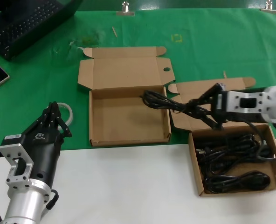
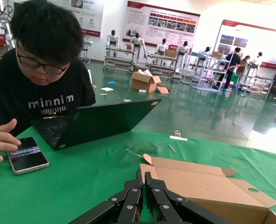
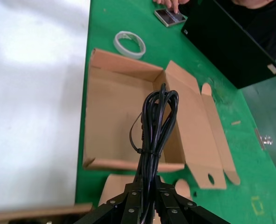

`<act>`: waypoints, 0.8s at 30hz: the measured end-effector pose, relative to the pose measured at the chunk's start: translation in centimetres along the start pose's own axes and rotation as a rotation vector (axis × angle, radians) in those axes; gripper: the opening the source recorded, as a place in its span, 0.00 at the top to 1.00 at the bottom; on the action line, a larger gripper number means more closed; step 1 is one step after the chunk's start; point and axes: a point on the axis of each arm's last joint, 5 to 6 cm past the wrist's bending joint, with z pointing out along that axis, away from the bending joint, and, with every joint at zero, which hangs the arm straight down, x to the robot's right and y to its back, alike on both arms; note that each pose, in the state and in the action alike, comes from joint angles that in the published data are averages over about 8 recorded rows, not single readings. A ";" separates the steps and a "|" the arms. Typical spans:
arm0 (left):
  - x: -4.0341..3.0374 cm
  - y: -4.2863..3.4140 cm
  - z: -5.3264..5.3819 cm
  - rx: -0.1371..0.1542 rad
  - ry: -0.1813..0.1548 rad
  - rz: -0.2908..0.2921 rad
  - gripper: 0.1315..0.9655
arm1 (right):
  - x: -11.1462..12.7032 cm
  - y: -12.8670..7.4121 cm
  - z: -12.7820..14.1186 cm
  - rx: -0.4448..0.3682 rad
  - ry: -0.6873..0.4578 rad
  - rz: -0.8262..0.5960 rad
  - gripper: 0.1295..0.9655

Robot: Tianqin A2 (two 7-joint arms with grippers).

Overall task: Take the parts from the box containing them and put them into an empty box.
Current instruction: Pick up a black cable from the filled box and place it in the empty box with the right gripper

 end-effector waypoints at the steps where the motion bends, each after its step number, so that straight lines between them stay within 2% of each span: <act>1: 0.00 0.00 0.0 0.000 0.000 0.000 0.97 | 0.0 -0.2 0.4 0.004 0.000 -0.003 0.95; 12: 0.00 0.00 0.0 0.000 0.000 0.000 0.97 | 0.3 -2.3 4.1 0.027 0.012 -0.028 0.95; 24: 0.00 0.00 0.0 0.000 0.000 0.000 0.97 | 0.0 -3.9 6.9 0.049 0.033 -0.046 0.95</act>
